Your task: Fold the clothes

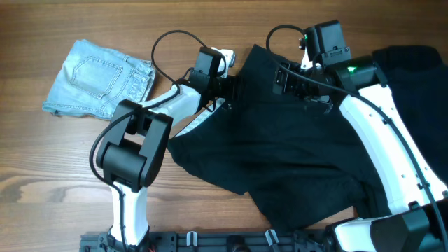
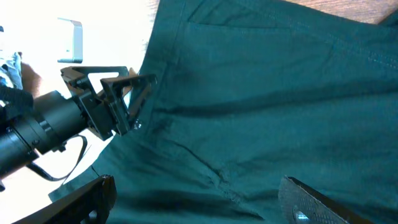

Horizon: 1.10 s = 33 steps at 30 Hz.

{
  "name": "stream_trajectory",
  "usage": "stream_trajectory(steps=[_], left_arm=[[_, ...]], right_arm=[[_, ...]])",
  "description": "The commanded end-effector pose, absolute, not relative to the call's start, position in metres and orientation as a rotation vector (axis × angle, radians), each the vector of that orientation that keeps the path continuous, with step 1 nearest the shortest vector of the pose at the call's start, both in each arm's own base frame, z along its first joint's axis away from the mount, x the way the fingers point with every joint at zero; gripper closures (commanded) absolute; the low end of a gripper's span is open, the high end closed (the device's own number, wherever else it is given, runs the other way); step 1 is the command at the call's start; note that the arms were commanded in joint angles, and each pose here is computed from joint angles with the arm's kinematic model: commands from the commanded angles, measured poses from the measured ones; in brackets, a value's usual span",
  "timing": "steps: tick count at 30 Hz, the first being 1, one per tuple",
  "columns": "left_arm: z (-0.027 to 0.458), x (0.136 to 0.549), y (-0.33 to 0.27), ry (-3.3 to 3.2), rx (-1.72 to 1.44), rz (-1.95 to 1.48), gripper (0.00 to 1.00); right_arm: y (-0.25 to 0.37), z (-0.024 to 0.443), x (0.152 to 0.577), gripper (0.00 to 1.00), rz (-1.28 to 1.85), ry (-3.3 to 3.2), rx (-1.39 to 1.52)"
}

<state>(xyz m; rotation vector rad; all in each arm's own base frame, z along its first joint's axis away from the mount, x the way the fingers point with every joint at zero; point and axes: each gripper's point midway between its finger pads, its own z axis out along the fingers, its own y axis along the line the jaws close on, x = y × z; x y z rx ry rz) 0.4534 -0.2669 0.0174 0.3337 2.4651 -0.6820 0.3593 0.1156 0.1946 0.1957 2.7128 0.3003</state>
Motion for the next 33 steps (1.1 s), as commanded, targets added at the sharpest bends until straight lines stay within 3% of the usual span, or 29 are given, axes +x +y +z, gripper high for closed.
stream_trajectory(steps=[1,4,7,8,10,13,17,19,22,24,30,33], left_arm=[[-0.004,0.450,-0.270,2.508,0.338,-0.646,0.32],[-0.020,0.433,-0.280,2.560,0.391,-0.624,0.49],[-0.022,0.430,-0.284,2.562,0.420,-0.554,0.81],[-0.023,0.427,-0.284,2.573,0.425,-0.552,0.85],[-0.022,0.427,-0.284,2.579,0.425,-0.549,0.85],[-0.022,0.438,-0.272,2.568,0.354,-0.460,0.96],[-0.009,0.491,-0.188,2.483,0.031,-0.078,0.96],[0.004,0.519,-0.109,2.453,-0.172,0.108,0.96],[0.017,0.536,-0.022,2.457,-0.413,0.123,0.96],[0.023,0.543,-0.005,2.472,-0.441,-0.002,0.95],[0.086,0.546,0.019,2.388,-0.479,-0.136,0.58],[0.138,0.534,0.018,2.337,-0.468,-0.144,0.53]], right_arm=[[0.116,0.193,0.360,0.12,0.310,2.720,0.207],[0.116,0.193,0.360,0.13,0.310,2.720,0.206],[0.116,0.193,0.360,0.13,0.310,2.720,0.207],[0.116,0.193,0.360,0.13,0.311,2.720,0.207],[0.116,0.193,0.361,0.14,0.311,2.719,0.207],[0.116,0.193,0.360,0.14,0.309,2.721,0.207],[0.116,0.193,0.360,0.15,0.309,2.722,0.205],[0.116,0.193,0.359,0.15,0.308,2.724,0.206],[0.115,0.192,0.359,0.13,0.303,2.727,0.204],[0.112,0.192,0.359,0.12,0.277,2.726,0.214],[0.098,0.184,0.363,0.09,0.167,2.726,0.254],[0.085,0.152,0.364,0.16,0.110,2.828,0.310]])
